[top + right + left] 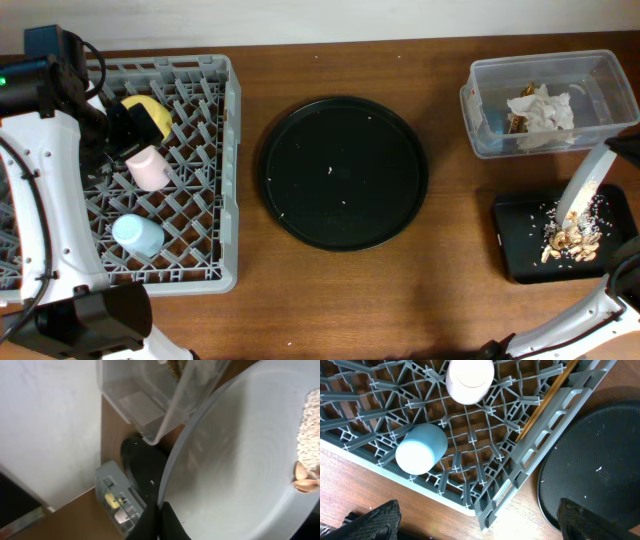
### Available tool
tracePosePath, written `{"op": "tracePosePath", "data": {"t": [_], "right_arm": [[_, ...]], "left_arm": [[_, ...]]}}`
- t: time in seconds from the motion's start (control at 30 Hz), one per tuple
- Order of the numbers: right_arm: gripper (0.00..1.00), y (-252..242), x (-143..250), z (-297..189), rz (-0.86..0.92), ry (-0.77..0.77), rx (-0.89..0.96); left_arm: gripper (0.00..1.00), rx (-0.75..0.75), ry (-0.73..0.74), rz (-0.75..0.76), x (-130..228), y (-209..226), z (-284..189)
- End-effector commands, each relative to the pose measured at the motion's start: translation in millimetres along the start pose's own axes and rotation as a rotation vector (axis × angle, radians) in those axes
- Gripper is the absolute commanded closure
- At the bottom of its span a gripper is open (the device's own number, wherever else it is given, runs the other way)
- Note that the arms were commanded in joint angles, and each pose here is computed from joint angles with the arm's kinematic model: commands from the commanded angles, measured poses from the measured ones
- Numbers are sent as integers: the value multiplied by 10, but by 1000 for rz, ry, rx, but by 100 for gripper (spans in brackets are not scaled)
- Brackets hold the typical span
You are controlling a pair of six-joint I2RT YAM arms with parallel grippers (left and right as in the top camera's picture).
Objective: Sort waste into correct bins and load items into the dishwasher rack
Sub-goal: 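Tilt the plate to dump the food scraps onto the black tray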
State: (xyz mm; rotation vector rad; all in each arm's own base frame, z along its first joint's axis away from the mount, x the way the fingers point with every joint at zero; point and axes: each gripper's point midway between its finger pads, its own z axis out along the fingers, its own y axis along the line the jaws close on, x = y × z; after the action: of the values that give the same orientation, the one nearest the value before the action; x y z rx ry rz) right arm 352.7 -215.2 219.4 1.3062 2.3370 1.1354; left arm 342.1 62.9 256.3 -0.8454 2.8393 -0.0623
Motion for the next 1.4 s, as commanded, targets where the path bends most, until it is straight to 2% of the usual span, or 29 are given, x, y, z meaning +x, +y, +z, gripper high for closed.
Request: {"op": "tracePosePath", "data": {"t": [0.0,0.23,0.4,0.57,0.77,1.13,1.37], "right_arm": [[96,227,85,-98,-42,-9,-94],[96,-94,77,-33,-35,-1,54],[96,-372,256,230,53,120,42],[96,-327,268,246,25,127,1],[96,28,271,198,21,121,-195],[96,68,311,142,10,107,-191],[96,184,241,52,6,79,-291]], "left_arm": [[1,-2,-29,-18,13,47,-96],[1,-2,-29,-18,13,47,-96],[1,-2,-29,-18,13,47,-96],[1,-2,-29,-18,13,47,-96],[1,-2,-29,-18,13,47,-96],[1,-2,-29,-18,13,47,-96],[1,-2,-29,-18,13,47,-96]]}}
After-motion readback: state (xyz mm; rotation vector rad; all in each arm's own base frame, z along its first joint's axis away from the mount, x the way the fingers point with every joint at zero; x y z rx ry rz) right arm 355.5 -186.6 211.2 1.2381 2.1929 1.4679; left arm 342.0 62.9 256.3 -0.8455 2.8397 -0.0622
